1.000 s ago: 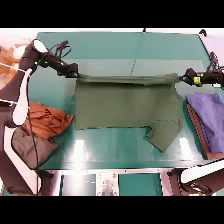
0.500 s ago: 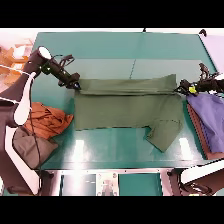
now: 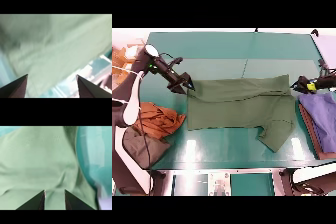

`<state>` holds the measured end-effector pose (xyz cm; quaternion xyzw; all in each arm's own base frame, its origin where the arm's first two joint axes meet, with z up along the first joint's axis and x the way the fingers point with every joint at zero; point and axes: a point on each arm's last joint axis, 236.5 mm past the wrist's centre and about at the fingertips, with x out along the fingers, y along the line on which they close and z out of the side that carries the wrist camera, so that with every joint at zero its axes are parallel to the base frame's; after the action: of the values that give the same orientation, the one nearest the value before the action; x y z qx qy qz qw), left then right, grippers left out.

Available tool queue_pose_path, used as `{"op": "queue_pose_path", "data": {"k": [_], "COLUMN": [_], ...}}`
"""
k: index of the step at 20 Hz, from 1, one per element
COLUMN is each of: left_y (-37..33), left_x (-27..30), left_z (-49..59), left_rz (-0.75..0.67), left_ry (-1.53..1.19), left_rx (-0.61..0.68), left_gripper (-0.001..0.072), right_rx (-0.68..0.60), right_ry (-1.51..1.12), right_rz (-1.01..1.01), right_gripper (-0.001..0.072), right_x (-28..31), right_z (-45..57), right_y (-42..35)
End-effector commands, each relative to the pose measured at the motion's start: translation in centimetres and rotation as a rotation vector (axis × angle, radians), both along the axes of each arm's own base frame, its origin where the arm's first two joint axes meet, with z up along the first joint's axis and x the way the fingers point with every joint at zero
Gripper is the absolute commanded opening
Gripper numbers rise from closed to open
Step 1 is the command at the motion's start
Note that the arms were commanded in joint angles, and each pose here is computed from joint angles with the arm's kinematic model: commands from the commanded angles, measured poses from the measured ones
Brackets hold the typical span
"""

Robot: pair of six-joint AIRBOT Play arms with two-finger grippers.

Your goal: Fold the shirts.

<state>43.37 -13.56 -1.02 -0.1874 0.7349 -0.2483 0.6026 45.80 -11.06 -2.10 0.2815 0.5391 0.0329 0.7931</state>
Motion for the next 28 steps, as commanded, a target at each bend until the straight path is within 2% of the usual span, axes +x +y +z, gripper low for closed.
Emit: {"op": "queue_pose_path", "data": {"k": [1,3,7,10,13,16,21,24,25,26,27,28], "left_y": [2.3,3.6,3.0,2.5,0.6,-1.7,-4.1,-5.6,-5.8,-5.8,-5.8,-5.7], "left_x": [-2.7,-4.9,-10.6,-14.9,-16.7,-17.7,-14.2,-15.5,-15.8,-15.5,-14.9,-14.4], "left_z": [2.3,2.3,0.8,-1.9,-4.4,-7.6,-8.0,-10.2,-10.4,-10.2,-9.7,-9.1], "left_rz": [0.015,0.017,0.115,0.259,0.464,0.549,0.712,0.734,0.731,0.717,0.697,0.687], "left_ry": [0.071,0.076,0.022,-0.059,-0.108,-0.125,-0.3,-0.193,-0.173,-0.192,-0.22,-0.229], "left_rx": [0.053,0.127,0.129,0.12,0.017,-0.008,-0.012,-0.006,-0.007,-0.008,-0.013,-0.023], "left_gripper": [0.0681,0.0681,0.068,0.0681,0.0681,0.0681,0.068,0.0679,0.0529,0.0218,0.003,0.0026], "right_rx": [0.019,0.024,0.061,0.077,0.124,0.162,0.155,0.162,0.161,0.162,0.164,0.17], "right_ry": [0.032,0.059,0.113,0.134,0.143,0.156,0.152,0.139,0.14,0.14,0.142,0.149], "right_rz": [-0.026,-0.07,-0.238,-0.369,-0.444,-0.442,-0.451,-0.462,-0.461,-0.461,-0.46,-0.459], "right_gripper": [0.0291,0.0282,0.0282,0.0294,0.0294,0.0293,0.0293,0.0295,0.03,0.0344,0.0366,0.0366], "right_x": [-3.9,-7.7,-16.0,-20.4,-21.6,-21.7,-21.7,-21.4,-21.4,-21.4,-21.4,-21.6], "right_z": [3.2,3.2,0.3,-2.1,-3.8,-4.9,-5.2,-5.0,-5.0,-5.0,-5.0,-5.0], "right_y": [-0.6,-0.5,0.1,0.5,1.9,3.4,3.3,3.2,3.2,3.2,3.3,3.4]}}
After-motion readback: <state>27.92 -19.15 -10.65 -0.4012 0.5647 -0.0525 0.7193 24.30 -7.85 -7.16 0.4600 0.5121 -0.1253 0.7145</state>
